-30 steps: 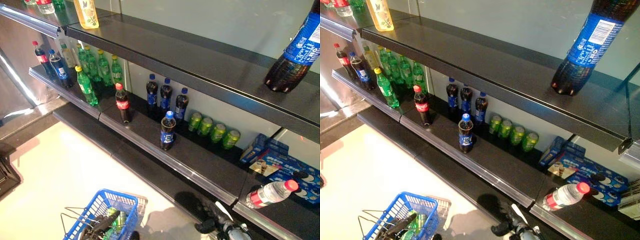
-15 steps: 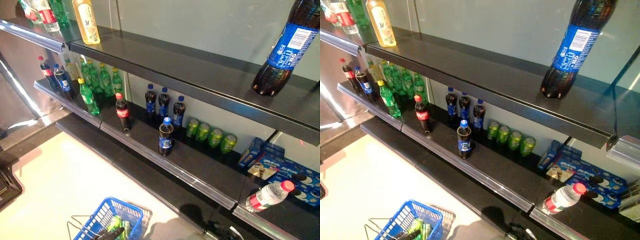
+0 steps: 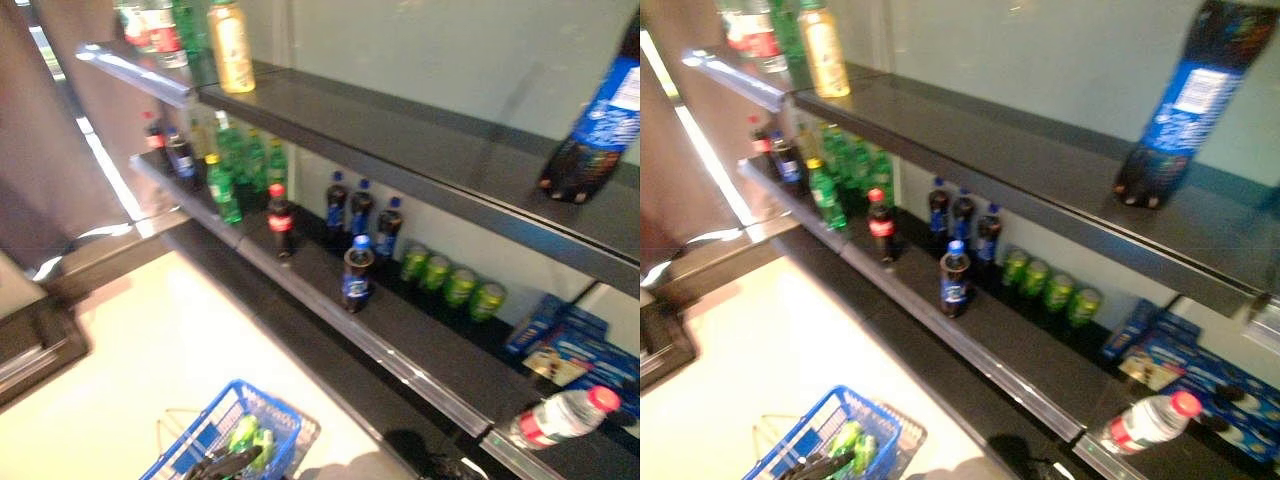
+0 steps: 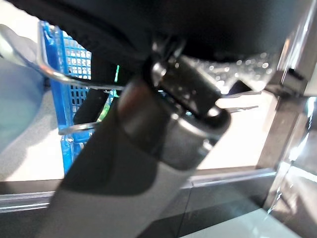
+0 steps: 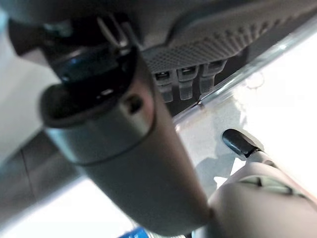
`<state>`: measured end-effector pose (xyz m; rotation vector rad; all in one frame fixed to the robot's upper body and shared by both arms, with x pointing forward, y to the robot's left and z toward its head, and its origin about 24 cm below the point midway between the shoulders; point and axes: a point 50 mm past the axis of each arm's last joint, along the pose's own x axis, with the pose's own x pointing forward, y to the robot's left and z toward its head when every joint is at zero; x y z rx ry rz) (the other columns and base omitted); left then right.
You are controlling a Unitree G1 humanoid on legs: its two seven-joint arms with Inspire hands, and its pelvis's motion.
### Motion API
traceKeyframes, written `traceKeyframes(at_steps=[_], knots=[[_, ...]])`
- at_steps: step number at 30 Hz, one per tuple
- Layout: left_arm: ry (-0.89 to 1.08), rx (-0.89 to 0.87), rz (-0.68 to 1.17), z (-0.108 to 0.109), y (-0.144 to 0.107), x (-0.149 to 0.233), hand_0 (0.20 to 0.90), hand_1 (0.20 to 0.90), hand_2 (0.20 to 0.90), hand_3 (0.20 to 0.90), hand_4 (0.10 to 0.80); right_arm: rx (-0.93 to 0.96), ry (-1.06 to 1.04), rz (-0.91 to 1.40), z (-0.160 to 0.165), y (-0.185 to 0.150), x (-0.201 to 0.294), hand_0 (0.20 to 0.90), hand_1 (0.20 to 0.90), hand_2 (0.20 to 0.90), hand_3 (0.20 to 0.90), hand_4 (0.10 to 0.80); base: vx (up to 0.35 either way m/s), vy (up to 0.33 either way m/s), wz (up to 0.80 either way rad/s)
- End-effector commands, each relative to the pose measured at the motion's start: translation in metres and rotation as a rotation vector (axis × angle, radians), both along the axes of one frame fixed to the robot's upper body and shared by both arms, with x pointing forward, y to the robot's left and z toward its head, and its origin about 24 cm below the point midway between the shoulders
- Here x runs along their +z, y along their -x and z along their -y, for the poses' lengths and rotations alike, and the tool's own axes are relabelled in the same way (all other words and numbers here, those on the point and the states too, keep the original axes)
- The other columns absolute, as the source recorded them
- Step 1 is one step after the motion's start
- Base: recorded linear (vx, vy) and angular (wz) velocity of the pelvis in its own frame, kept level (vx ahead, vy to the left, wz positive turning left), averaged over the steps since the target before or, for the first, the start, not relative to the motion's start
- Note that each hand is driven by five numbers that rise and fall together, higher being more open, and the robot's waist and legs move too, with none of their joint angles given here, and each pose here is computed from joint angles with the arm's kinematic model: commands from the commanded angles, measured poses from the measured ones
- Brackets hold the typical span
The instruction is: Pick up the drink and place into the basket.
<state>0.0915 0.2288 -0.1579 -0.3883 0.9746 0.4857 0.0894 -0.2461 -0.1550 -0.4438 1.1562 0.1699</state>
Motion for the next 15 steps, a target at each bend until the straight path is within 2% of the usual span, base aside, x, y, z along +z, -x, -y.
traceKeyframes(at_steps=[1,7,11,15], knots=[[-0.14,-0.041,0.333,-0.031,-0.074,0.042,0.3,0.3,0.3,0.2,0.1,0.007,-0.001,0.025,0.001,-0.008,0.002,0.9,0.9,0.9,0.9,0.8,0.125,0.034,1.18],[-0.137,-0.004,0.308,-0.034,-0.064,0.037,0.3,0.3,0.3,0.2,0.1,0.062,0.029,-0.042,0.002,0.008,-0.002,0.9,0.9,0.9,0.9,0.8,0.173,0.132,1.02],[-0.142,0.02,0.283,-0.04,-0.048,0.032,0.3,0.3,0.3,0.2,0.1,0.061,0.019,-0.056,0.0,0.016,-0.004,0.9,0.9,0.9,0.9,0.8,0.267,0.176,0.24],[-0.158,0.016,0.265,-0.043,-0.041,0.031,0.3,0.3,0.3,0.2,0.1,0.078,0.0,-0.055,-0.012,0.017,-0.007,0.9,0.9,0.9,0.9,0.8,0.216,0.141,0.2]])
